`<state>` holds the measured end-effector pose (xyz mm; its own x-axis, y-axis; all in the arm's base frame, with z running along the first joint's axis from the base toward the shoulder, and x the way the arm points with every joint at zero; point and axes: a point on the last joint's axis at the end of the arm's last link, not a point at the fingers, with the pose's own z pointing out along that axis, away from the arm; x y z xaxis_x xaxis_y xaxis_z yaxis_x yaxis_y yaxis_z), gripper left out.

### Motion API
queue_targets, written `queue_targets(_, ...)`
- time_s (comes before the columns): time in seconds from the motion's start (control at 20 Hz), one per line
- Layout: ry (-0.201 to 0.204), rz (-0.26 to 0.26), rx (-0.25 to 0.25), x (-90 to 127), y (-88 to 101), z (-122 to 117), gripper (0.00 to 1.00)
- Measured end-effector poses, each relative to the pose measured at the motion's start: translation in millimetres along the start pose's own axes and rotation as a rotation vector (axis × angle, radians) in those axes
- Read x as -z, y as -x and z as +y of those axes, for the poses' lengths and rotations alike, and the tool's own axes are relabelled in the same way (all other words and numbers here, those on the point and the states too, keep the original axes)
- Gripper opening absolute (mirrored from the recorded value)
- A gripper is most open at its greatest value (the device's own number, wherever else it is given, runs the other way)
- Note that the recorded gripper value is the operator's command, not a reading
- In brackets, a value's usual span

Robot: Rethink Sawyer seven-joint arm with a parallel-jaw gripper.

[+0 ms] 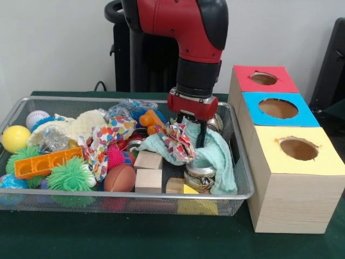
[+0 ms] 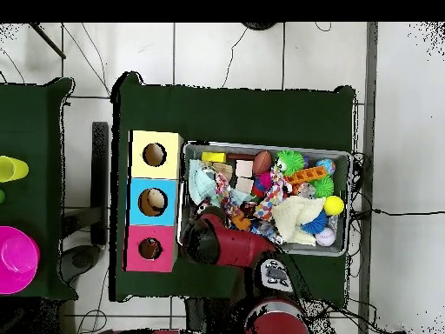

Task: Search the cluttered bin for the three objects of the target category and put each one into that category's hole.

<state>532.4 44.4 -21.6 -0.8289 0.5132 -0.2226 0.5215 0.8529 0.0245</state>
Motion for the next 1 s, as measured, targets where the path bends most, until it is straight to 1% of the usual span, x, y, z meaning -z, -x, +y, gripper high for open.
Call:
queue_targets(0.2,0.000,0.037,-0.003,5.6,4.5,-5.9,1.00)
queue_targets(0.35,-0.010,0.072,-0.002,12.3,3.9,-15.0,1.00)
queue_targets(0.5,-0.020,0.108,0.001,17.7,-2.0,-24.9,1.00)
queue_targets(0.55,-0.017,0.123,0.006,20.6,-5.9,-27.4,1.00)
queue_targets(0.8,-0.002,0.137,0.018,23.0,-10.7,-26.3,1.00)
queue_targets(1.0,0.001,0.138,0.033,25.2,-13.5,-27.2,1.00)
